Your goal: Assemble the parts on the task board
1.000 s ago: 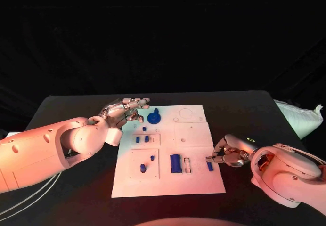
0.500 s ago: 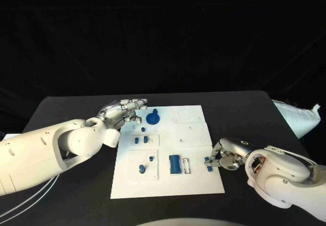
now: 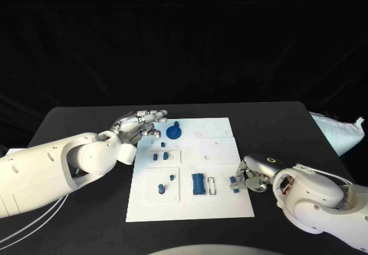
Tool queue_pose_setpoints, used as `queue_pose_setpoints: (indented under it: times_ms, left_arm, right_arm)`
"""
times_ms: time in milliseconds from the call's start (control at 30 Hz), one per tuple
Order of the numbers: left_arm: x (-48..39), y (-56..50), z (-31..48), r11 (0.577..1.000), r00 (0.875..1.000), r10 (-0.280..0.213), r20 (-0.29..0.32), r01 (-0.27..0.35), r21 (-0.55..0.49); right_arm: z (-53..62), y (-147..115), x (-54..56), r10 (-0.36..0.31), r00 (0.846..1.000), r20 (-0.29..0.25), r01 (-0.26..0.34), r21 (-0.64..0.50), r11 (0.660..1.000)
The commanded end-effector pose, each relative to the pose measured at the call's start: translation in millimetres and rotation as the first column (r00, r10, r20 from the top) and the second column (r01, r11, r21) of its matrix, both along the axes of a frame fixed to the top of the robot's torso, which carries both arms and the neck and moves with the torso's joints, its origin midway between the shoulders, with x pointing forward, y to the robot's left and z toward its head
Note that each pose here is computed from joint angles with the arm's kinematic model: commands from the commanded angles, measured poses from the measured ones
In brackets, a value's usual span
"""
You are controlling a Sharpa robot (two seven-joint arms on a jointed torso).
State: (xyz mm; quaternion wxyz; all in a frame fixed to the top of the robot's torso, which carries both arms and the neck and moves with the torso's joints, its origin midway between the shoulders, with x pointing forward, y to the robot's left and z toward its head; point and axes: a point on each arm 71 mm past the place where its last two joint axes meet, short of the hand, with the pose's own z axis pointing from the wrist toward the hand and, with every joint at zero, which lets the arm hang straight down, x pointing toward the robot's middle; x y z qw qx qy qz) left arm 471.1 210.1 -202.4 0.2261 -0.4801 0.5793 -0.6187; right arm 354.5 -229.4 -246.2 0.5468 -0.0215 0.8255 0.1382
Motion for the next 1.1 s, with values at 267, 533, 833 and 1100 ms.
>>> queue_pose_setpoints:
  times_ms: [267, 533, 833, 1100]
  left_arm:
    - [-1.5, -1.8, 0.7, 1.0, 1.0, -0.016, -0.005, 0.016, -0.011]
    - [-1.2, -3.4, 0.3, 1.0, 1.0, -0.022, -0.011, 0.022, -0.01]
    - [-0.8, -5.1, 0.3, 1.0, 1.0, -0.025, -0.009, 0.025, -0.009]
    - [-0.7, -6.1, 0.3, 1.0, 1.0, -0.028, -0.008, 0.028, -0.01]
  right_arm:
    - [-14.9, 4, -3.2, 0.073, 0.997, -0.036, -0.078, -0.154, 0.985]
    - [-18.5, 11, -4.0, 0.106, 0.994, -0.036, -0.111, -0.183, 0.977]
    - [-16.5, 14, -3.5, 0.093, 0.996, -0.006, -0.093, -0.145, 0.985]
    - [-8.5, 20, -5.6, 0.021, 1.0, 0.007, -0.021, 0.047, 0.999]
